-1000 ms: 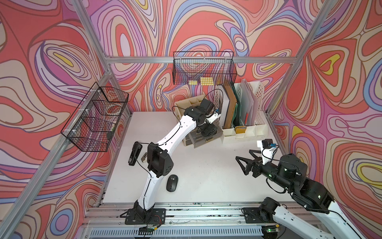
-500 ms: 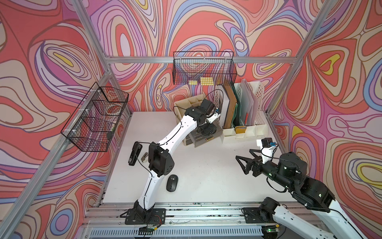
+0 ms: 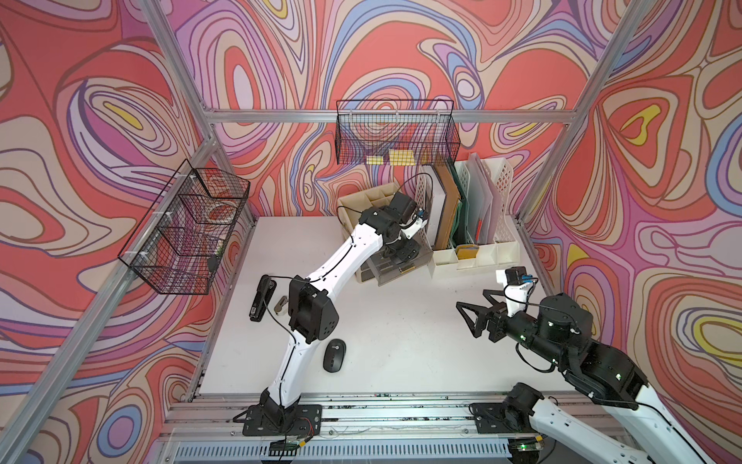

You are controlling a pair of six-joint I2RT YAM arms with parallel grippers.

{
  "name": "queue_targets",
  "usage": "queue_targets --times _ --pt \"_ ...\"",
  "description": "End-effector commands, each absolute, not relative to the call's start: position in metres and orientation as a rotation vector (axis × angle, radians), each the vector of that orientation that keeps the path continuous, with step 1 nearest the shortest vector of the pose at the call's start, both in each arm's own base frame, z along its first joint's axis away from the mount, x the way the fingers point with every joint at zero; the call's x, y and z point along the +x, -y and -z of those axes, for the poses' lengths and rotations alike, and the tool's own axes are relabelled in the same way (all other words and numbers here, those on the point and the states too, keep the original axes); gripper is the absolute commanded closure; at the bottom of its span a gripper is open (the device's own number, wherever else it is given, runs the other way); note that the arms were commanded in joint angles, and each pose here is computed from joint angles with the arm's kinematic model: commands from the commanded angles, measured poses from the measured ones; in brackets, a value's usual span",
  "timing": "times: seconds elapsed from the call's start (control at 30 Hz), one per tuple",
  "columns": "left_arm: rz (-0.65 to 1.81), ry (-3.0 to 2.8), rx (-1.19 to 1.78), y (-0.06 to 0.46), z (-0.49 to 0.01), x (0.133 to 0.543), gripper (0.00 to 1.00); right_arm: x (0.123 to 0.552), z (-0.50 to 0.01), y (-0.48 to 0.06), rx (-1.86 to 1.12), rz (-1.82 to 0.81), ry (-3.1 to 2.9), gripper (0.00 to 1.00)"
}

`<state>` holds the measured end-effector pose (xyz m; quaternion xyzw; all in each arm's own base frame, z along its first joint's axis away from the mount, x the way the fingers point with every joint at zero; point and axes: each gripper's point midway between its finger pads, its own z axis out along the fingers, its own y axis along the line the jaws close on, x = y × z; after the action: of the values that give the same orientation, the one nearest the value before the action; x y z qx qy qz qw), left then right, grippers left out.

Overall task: Take the mice out of the drawer
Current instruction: Pick up the mouse from the drawer.

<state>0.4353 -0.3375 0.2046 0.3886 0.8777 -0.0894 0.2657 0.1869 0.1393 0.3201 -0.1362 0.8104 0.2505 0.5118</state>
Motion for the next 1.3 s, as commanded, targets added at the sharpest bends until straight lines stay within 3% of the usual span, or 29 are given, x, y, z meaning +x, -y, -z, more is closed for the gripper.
queue_targets --times 0.0,0.3,0.6,0.7,0.93,1.0,1.07,1.1,1.27 --pt "0.159 -2.472 1.044 0.323 -0.170 0.440 0.23 0.186 -0.327 -0.136 -0.302 -0.612 -1.920 0.03" --pt "0.124 -2.483 1.049 0.321 -0.161 0.443 0.22 0.184 -0.328 -0.133 -0.298 -0.605 -1.919 0.03" --pt "0.092 -2.484 1.047 0.320 -0.156 0.447 0.34 0.184 -0.328 -0.133 -0.292 -0.611 -1.915 0.03" --pt "0.092 -2.485 1.052 0.321 -0.154 0.447 0.27 0.184 -0.327 -0.133 -0.293 -0.609 -1.915 0.02" --pt "0.097 -2.502 1.065 0.322 -0.144 0.446 0.25 0.184 -0.327 -0.132 -0.288 -0.607 -1.917 0.03" --pt "0.115 -2.499 1.061 0.324 -0.146 0.445 0.30 0.183 -0.327 -0.131 -0.287 -0.607 -1.915 0.03" --pt "0.121 -2.482 1.055 0.325 -0.153 0.446 0.44 0.183 -0.327 -0.130 -0.285 -0.605 -1.914 0.03" --pt "0.125 -2.475 1.053 0.326 -0.156 0.446 0.46 0.183 -0.326 -0.131 -0.285 -0.605 -1.915 0.02" --pt "0.139 -2.408 1.062 0.332 -0.183 0.440 0.48 0.184 -0.326 -0.133 -0.293 -0.616 -1.912 0.02"
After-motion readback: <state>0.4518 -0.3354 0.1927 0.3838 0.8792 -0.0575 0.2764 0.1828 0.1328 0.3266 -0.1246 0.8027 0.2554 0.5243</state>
